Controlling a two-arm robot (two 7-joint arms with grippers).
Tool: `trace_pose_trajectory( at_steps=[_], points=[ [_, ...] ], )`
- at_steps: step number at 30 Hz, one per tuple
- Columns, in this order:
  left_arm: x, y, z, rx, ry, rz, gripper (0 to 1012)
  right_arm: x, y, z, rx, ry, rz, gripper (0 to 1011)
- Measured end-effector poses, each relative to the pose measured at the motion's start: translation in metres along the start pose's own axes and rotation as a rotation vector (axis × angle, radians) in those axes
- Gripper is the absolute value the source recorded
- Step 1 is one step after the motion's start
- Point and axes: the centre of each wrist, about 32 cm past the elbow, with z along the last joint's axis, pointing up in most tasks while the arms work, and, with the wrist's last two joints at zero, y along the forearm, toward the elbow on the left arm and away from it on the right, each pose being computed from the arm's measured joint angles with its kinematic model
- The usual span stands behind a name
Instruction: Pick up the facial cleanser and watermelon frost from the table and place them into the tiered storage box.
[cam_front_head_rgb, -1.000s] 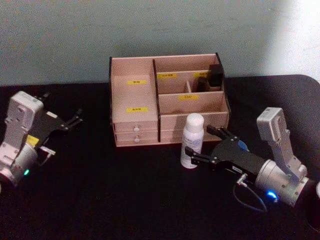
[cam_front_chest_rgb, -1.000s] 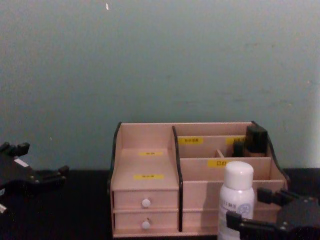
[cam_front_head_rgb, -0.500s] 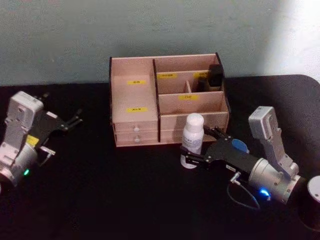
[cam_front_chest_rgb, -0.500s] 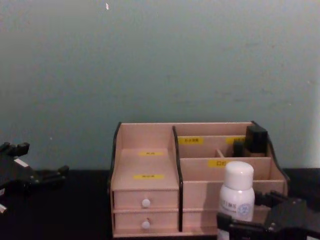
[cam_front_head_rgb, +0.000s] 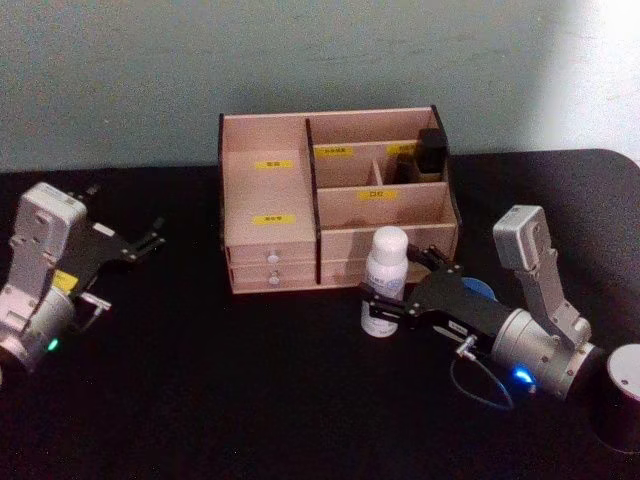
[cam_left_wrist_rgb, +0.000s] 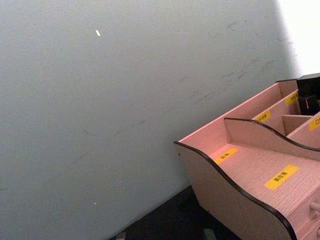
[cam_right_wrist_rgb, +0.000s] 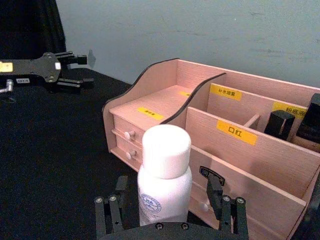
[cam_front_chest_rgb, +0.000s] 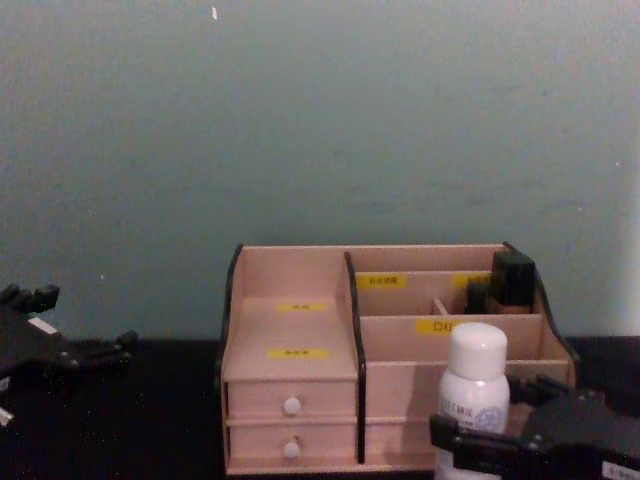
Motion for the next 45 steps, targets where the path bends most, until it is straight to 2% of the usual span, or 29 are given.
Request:
trace_pose_trajectory(
  at_steps=[11,31,45],
  points=[
    [0.0000,0.0000,0.0000,0.000,0.000,0.000,1001,0.0027,0.0042,0.0001,-0.001,0.004,-0.003,1002],
    [0.0000,0.0000,0.0000,0.000,0.000,0.000,1001,0.0019,0.0074,-0.0018,-0.019,0.029,0.008,1002],
    [0.0000,0.0000,0.0000,0.000,0.000,0.000,1001,0.0019,0.0069,-0.0019,-0.018,0.027,0.007,1002]
  ],
)
